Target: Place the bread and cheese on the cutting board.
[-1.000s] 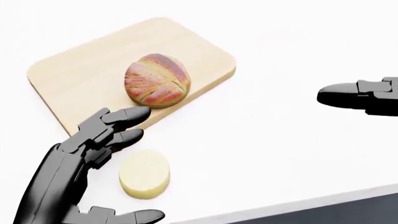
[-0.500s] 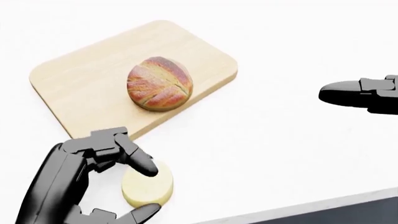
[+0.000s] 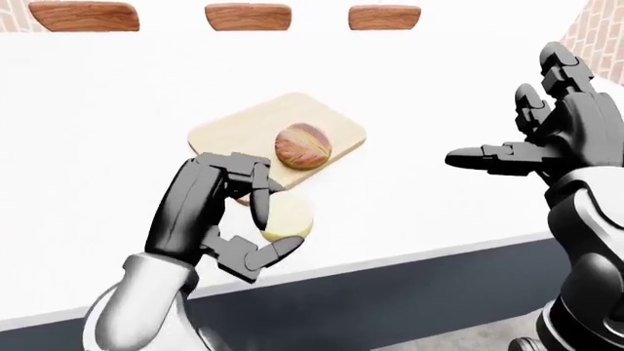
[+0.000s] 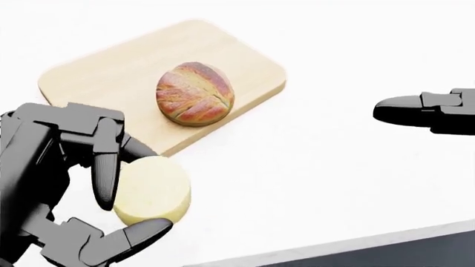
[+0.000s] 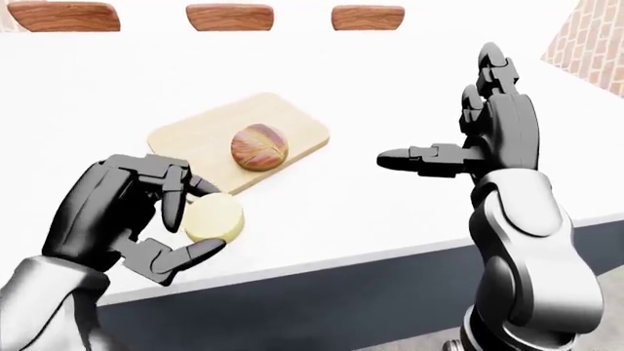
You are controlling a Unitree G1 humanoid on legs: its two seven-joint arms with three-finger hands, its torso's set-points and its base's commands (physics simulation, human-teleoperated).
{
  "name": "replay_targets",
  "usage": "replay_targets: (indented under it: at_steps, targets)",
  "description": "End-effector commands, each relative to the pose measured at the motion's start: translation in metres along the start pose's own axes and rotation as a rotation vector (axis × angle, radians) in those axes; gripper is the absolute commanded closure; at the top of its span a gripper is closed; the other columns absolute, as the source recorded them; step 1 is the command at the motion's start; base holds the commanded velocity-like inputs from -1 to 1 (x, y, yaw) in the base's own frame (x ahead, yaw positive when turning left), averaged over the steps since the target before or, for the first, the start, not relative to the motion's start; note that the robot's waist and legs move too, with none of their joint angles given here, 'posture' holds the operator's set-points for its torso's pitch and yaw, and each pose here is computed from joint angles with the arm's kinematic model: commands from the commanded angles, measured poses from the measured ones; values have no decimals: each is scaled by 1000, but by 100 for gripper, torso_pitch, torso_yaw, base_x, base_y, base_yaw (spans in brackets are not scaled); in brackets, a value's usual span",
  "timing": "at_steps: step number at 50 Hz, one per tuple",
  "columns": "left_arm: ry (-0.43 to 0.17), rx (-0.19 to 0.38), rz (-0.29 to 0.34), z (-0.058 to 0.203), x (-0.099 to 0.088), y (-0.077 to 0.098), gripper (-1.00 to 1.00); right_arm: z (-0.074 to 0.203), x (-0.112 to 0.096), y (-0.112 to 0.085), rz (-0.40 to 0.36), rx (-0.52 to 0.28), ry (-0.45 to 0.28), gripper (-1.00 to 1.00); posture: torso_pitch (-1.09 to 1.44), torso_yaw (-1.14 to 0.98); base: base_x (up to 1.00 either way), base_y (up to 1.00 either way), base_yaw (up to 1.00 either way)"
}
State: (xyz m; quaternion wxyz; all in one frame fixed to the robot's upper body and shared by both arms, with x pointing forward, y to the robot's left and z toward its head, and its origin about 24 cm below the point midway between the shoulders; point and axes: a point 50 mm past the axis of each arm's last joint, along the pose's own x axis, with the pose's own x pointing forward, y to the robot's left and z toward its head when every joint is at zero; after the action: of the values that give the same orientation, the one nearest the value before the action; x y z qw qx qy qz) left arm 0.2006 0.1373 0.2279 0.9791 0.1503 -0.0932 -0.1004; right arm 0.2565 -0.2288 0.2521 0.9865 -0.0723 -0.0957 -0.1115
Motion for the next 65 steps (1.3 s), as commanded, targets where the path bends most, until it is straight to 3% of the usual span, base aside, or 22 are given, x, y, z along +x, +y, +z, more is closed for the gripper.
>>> replay_targets:
  at_steps: [1,7,12,18,20,25,28,30,31,34,36,37,38,39,40,43,46,55,57,65]
  targets:
    - [3,58,1,15,-6,0,100,13,-1,-2,-14,-7,-80,-100,0,0,0,0,0]
    - [-9,61,17,42,-10,7,100,14,-2,-1,-13,-10,-80,-100,0,0,0,0,0]
    - [-6,55,54,62,4,24,100,12,0,-1,-11,-12,-77,-100,0,0,0,0,0]
    - [31,49,108,82,27,54,100,11,1,1,-9,-14,-74,-100,0,0,0,0,0]
    - [43,44,119,87,35,64,100,15,0,3,17,49,-92,-100,0,0,0,0,0]
    - [59,64,164,84,66,77,100,12,1,2,-5,-9,-76,-100,0,0,0,0,0]
    - [80,70,174,80,90,83,100,17,1,5,7,2,-87,-100,0,0,0,0,0]
    - [60,69,205,83,106,87,100,15,1,4,7,8,-85,-100,0,0,0,0,0]
    - [54,98,220,83,113,86,100,17,1,4,7,8,-87,-100,0,0,0,0,0]
    - [66,82,245,76,136,87,100,17,1,4,9,7,-89,-100,0,0,0,0,0]
    - [70,63,246,73,147,84,100,16,1,4,9,8,-88,-100,0,0,0,0,0]
    - [109,5,230,68,154,79,100,16,1,4,9,9,-88,-100,0,0,0,0,0]
    - [110,22,261,65,163,80,100,16,1,4,10,8,-87,-100,0,0,0,0,0]
    - [127,-14,271,62,172,81,100,16,1,5,11,8,-87,-100,0,0,0,0,0]
    - [128,-12,314,55,185,80,100,17,1,4,11,9,-88,-100,0,0,0,0,0]
    - [118,18,353,45,196,76,100,17,1,4,11,8,-88,-100,0,0,0,0,0]
    - [99,47,415,38,204,75,100,16,2,6,15,7,-87,-100,0,0,0,0,0]
    - [112,92,505,13,215,69,100,15,3,6,17,5,-85,-100,0,0,0,0,0]
    - [132,80,510,5,217,68,100,14,4,6,17,5,-84,-100,0,0,0,0,0]
    - [170,121,574,-13,218,67,100,13,4,7,19,2,-81,-100,0,0,0,0,0]
